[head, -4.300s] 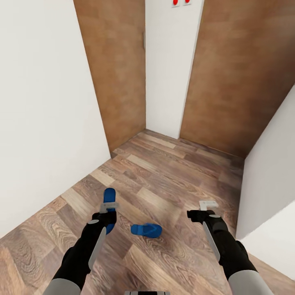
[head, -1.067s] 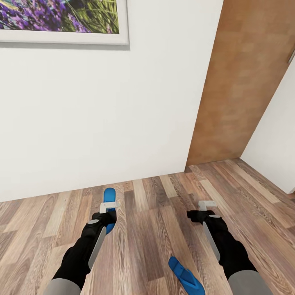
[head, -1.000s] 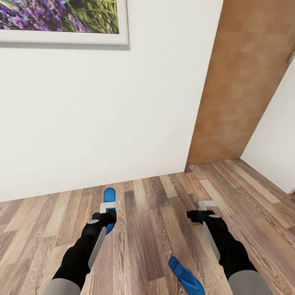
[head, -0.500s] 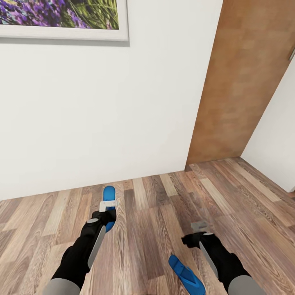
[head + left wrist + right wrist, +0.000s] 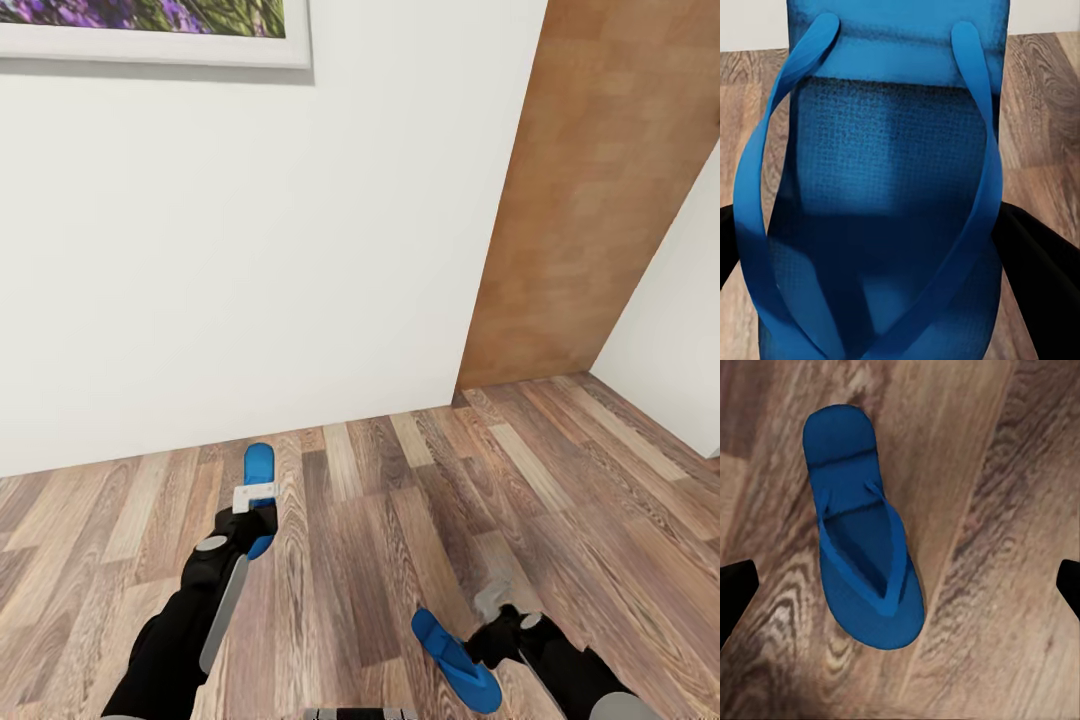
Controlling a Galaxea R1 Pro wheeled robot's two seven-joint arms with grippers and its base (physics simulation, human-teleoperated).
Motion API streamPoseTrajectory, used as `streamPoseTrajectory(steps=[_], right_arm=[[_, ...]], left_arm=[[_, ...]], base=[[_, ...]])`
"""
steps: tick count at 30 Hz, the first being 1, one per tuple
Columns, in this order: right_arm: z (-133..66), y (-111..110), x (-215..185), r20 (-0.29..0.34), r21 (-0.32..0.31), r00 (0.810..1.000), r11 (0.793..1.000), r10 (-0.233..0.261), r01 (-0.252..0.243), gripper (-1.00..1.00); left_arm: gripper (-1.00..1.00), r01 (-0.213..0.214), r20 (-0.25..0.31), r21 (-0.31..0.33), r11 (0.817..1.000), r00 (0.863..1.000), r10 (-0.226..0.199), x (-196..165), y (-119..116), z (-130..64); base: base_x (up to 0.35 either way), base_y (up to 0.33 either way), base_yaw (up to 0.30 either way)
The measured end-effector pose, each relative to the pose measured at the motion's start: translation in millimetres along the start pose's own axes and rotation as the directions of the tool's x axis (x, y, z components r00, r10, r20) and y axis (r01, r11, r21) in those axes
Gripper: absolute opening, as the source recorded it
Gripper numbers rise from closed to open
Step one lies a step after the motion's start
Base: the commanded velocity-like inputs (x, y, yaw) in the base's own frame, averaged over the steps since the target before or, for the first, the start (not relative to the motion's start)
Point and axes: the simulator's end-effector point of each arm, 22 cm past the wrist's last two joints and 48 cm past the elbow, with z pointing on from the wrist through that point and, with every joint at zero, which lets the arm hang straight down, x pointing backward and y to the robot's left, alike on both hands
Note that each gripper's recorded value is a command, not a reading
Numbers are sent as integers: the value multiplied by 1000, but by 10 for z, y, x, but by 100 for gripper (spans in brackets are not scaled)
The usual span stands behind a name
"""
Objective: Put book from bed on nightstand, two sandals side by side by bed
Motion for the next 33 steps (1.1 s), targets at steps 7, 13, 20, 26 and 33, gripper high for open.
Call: streamPoseTrajectory(steps=[7, 13, 20, 26, 33], right_arm=[[106, 196, 242, -42, -76, 998, 996, -47, 44, 100], [234, -146, 590, -153, 61, 988, 998, -16, 26, 100], [325, -164, 660, -151, 73, 988, 997, -21, 32, 100], [411, -123, 610, -107, 61, 993, 997, -40, 47, 100], [507, -20, 591, -62, 32, 995, 996, -81, 83, 100]], left_arm=[[-100, 2, -18, -2, 1000, 1000, -2, 124, 16, 40], [-100, 4, -28, -4, 1000, 1000, -5, 210, 30, 67], [-100, 3, -55, -6, 1000, 998, -4, 357, 39, 144], [-100, 2, -80, -8, 1000, 997, -2, 491, 47, 210], [-100, 0, -109, -11, 1000, 994, -1, 648, 56, 285]], base=[[0, 0, 0], [0, 0, 0], [0, 0, 0], [0, 0, 0], [0, 0, 0]])
